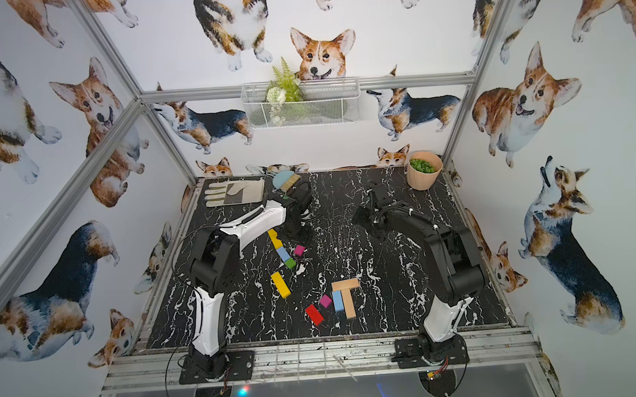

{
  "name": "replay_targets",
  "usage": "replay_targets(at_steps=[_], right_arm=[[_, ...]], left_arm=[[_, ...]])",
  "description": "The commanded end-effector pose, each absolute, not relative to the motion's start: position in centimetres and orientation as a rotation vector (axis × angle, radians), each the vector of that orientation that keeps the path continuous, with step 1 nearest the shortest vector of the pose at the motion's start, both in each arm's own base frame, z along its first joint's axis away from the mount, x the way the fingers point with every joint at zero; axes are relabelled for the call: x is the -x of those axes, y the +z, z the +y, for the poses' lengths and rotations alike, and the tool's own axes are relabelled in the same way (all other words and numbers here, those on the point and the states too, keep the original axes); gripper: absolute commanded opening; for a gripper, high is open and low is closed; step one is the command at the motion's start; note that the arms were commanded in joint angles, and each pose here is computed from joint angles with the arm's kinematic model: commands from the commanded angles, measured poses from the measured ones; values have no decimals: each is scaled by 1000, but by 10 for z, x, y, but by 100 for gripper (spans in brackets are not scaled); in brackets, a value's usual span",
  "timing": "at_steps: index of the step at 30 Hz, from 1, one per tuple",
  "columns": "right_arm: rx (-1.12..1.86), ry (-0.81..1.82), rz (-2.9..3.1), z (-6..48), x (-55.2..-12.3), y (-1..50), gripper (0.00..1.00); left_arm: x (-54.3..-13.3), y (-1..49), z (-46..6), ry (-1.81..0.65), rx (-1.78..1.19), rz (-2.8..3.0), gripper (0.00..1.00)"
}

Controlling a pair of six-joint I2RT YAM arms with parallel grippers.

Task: Assemble the letter v with building blocks
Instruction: Assemble the building block at the center of the board.

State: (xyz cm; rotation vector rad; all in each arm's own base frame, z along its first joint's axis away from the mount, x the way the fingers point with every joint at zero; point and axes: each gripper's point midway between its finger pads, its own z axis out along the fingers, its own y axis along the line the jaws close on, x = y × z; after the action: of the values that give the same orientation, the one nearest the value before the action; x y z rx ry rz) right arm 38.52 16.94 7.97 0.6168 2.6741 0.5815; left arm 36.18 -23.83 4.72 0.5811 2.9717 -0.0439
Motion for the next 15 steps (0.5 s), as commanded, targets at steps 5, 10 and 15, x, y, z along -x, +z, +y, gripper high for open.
replay_targets(at_steps=[5, 10, 15], right_arm=[[-633, 604, 2646, 170, -389, 84, 90], [-635, 605, 2644, 169, -389, 85, 90], [-637, 603, 2644, 168, -388, 85, 90]], left_arm=[[-355, 37, -233, -8, -570, 3001, 75], [-354, 32, -234, -8, -581, 3010, 72], [-353, 27, -235, -5, -587, 3015, 69]])
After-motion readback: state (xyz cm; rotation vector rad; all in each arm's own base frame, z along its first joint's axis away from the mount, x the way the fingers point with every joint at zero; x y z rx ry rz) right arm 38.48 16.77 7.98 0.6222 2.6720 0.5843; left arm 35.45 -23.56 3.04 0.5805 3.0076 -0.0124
